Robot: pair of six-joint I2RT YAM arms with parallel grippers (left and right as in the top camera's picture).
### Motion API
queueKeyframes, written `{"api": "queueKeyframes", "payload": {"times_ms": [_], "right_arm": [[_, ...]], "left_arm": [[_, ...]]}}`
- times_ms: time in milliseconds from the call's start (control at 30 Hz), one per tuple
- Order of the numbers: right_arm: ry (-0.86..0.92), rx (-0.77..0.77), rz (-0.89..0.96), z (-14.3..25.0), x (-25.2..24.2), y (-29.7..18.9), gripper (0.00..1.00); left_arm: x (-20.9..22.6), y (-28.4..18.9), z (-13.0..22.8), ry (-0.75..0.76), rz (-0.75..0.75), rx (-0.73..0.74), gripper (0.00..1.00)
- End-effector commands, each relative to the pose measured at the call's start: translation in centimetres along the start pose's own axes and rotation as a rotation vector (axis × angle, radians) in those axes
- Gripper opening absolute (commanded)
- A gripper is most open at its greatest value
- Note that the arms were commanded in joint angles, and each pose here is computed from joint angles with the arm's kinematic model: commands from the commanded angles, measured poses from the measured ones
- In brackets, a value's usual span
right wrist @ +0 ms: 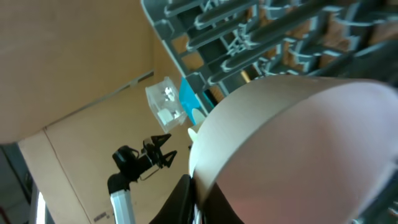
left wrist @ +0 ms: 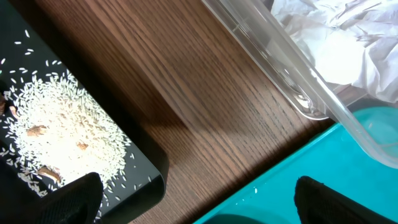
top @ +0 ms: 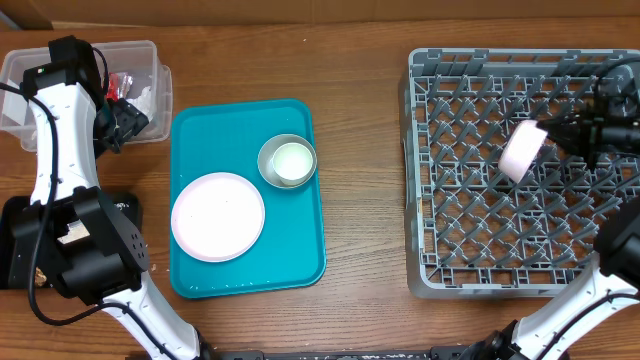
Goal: Sort waste into correct bins and load items into the dishwasher
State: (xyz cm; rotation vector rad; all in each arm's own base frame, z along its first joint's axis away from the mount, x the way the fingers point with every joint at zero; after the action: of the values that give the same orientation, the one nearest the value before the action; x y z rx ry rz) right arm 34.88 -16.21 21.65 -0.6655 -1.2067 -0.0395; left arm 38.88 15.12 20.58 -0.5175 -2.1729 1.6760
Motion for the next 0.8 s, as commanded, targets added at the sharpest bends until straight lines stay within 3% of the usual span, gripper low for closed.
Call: {"api": "queueKeyframes", "payload": {"times_ms": [0,233,433,667,767], "right_arm": [[0.034,-0.038,0.165,0.7,-0.9,-2.2,0.1],[0.228,-0.277,0.572,1.7,0.2,-7.9,0.27],[0.274,-0.53,0.763,4.6,4.0,-11.8,0.3],[0.05,-0.649,0.745,9.3,10.8,-10.9,0.3],[-0.234,-0.543,0.667,11.6,15.5,-5.8,0.3]], "left_arm": [[0.2,0.1,-0.1,-0.016,-0.007,-0.002,1.0],[0.2,0.1,-0.1,-0.016,-0.007,-0.002,1.0],[0.2,0.1,-0.1,-0.016,-0.007,-0.002,1.0],[0.2,0.1,-0.1,-0.016,-0.007,-0.002,1.0],[0.2,0.1,-0.1,-0.016,-0.008,-0.002,1.0]]}}
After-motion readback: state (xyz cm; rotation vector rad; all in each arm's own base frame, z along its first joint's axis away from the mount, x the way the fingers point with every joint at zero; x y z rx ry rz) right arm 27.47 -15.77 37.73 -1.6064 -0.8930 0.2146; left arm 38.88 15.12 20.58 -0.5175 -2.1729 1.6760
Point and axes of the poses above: each gripper's point midway between its finger pads, its own y axis out along the fingers, its own x axis along the line the jaws close on, z = x × y, the point moved 9 cm from there along -y, back along the fingers, and after that the axes turned 8 degrees about -y, right-handed, at the moved point
